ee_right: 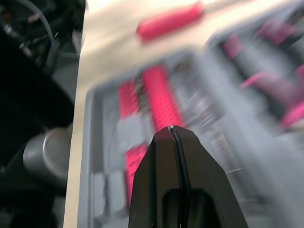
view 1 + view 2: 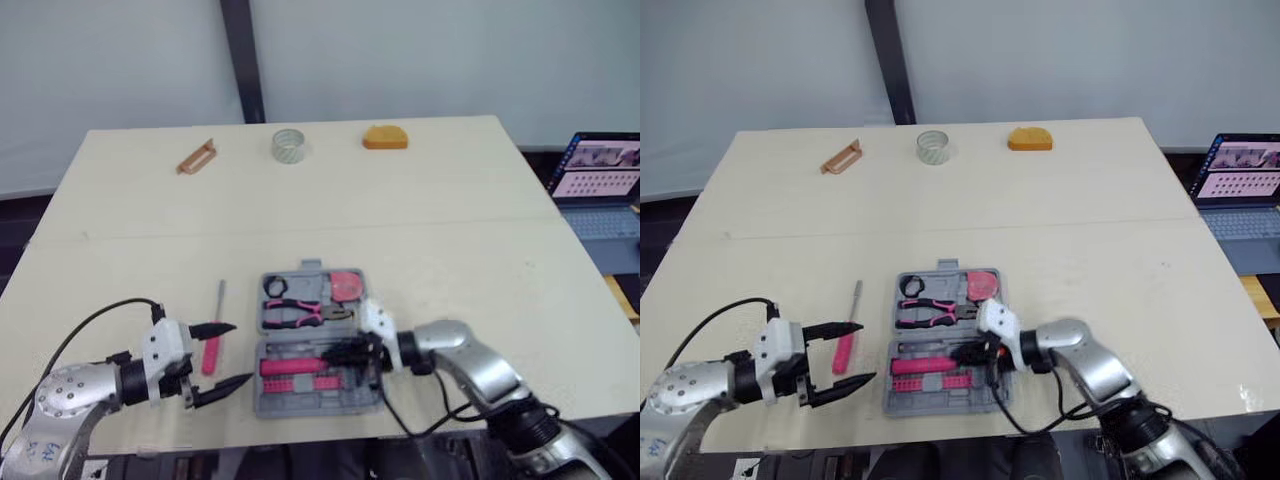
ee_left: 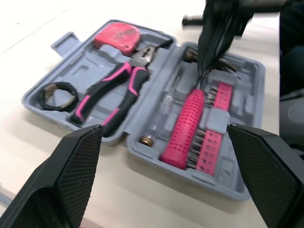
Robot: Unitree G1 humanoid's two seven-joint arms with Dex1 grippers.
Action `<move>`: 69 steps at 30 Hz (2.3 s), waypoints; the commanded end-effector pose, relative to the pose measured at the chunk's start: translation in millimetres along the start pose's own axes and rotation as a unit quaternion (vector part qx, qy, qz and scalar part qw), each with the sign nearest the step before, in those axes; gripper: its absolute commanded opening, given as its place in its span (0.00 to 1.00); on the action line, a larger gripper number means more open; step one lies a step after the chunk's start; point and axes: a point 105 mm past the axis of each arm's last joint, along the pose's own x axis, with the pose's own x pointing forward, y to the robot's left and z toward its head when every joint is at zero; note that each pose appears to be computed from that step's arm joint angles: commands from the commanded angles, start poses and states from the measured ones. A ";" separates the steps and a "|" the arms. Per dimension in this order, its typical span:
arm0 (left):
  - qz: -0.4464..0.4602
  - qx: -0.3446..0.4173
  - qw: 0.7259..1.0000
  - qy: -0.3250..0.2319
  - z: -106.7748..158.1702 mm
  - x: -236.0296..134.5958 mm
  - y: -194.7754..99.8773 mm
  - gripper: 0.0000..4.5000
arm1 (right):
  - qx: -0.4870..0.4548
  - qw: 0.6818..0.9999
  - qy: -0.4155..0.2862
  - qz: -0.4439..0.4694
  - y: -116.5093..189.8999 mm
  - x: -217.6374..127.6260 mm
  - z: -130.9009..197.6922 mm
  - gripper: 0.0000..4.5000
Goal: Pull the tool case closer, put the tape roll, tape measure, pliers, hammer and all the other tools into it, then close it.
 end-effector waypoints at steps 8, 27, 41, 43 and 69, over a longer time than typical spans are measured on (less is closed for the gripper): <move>0.139 -0.020 0.990 0.015 -1.9 -50.2 55.9 1.00 | 0.015 0.977 -0.035 -0.212 -50.1 -114.4 14.5 0.99; 0.447 -0.109 0.886 0.049 -86.5 -179.8 101.4 1.00 | 0.096 0.853 -0.002 -0.513 -70.3 -265.5 -86.6 0.99; 0.389 -0.118 0.914 -0.019 -50.2 -107.8 70.3 1.00 | 0.038 0.938 -0.041 -0.342 -71.7 -196.9 -17.0 0.99; 0.382 -0.116 0.916 -0.024 -40.4 -92.8 61.4 1.00 | 0.022 0.955 -0.047 -0.291 -66.2 -175.9 0.8 0.99; 0.473 -0.210 0.856 0.022 -49.6 7.5 3.3 1.00 | -0.147 0.984 -0.063 0.083 -13.0 -20.2 101.4 0.99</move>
